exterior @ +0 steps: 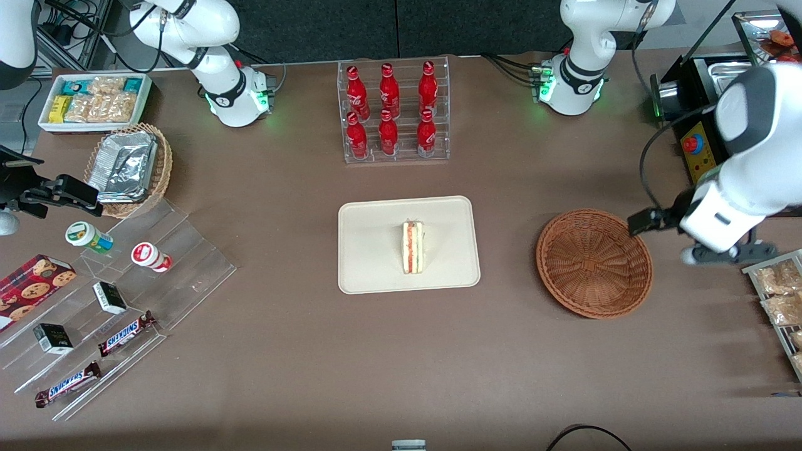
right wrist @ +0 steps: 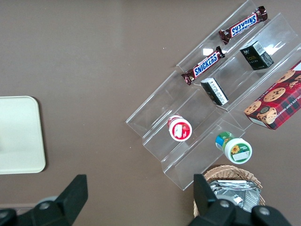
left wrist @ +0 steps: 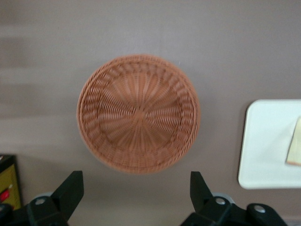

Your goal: Place sandwich from basket to tray

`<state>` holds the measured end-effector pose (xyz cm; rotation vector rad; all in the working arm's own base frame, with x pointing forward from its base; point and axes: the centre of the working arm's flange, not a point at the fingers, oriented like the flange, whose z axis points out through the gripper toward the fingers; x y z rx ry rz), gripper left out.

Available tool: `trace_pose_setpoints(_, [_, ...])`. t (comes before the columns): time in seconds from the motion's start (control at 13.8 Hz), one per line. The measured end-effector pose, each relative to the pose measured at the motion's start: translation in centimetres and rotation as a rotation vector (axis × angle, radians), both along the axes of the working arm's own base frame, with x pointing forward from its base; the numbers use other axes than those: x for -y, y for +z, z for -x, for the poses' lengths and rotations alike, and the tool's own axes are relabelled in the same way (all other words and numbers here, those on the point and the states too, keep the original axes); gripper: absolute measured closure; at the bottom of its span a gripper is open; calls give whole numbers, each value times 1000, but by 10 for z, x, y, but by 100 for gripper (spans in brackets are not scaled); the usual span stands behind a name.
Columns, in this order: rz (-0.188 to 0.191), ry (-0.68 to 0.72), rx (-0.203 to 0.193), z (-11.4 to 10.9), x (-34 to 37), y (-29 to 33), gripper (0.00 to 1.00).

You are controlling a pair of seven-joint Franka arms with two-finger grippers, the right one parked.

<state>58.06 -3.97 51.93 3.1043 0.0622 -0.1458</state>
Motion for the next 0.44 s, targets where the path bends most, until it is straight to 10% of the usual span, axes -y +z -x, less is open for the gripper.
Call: trace_pose_setpoints(0.44, [-4,-37,-19,39,-16,48,0])
